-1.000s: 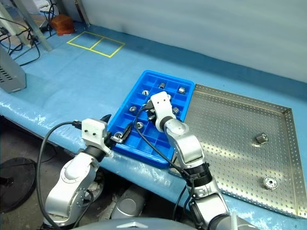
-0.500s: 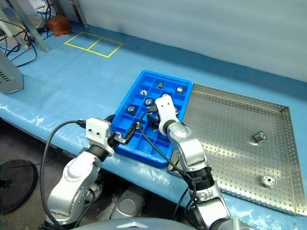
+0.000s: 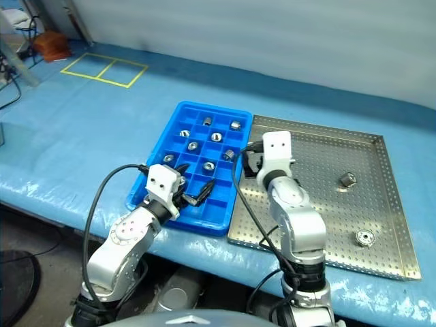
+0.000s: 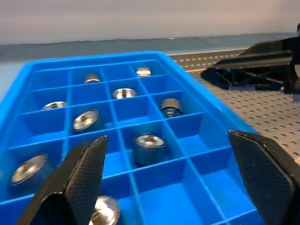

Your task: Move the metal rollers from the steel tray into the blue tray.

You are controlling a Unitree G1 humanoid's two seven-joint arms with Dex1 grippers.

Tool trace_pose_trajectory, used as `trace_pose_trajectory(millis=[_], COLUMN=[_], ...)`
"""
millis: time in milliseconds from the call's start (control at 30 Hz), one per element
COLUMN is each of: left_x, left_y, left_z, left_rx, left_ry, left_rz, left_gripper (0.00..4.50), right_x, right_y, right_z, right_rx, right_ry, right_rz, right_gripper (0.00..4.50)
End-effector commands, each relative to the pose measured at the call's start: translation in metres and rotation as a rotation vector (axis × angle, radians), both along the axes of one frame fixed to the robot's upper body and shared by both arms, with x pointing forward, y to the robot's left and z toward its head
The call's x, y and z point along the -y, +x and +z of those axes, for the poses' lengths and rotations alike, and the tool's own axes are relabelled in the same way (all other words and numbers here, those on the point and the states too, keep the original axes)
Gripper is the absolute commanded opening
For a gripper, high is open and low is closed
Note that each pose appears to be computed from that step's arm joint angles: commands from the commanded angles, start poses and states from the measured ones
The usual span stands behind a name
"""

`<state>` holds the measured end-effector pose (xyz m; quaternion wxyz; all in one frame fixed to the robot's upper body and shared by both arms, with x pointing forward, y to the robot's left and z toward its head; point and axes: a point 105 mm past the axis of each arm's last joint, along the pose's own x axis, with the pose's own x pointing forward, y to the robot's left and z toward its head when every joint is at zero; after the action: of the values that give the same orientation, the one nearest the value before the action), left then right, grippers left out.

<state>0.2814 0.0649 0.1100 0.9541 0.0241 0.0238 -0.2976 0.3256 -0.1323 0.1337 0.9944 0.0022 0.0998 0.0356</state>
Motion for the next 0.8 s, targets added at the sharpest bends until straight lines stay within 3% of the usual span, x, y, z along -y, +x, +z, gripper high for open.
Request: trace_pose_trajectory(millis=[33,400,800], left_x=[0.017,0.035,0.036], left_y=[-0.002,-0.003,-0.005], left_z=[0.009,0.005,0.003], left_rx=[0.029,0.005,-0.001], left_ry=[-0.033,-0.044,-0.036], left_rz=[-0.088,-0.173,-0.190], left_gripper=[4.50,4.50,4.50], right_x=[0.027,0.079,0.091], right_y=[-0.013,-0.053,-0.051], right_z=[0.012,-0.019,-0.062], right_rx=[0.047,-0.068,-0.205], right_ry=[-0.006,0.026,0.158], right_rz=[-0.134,-0.477,-0.590], right_gripper=[4.45,4.45,4.45])
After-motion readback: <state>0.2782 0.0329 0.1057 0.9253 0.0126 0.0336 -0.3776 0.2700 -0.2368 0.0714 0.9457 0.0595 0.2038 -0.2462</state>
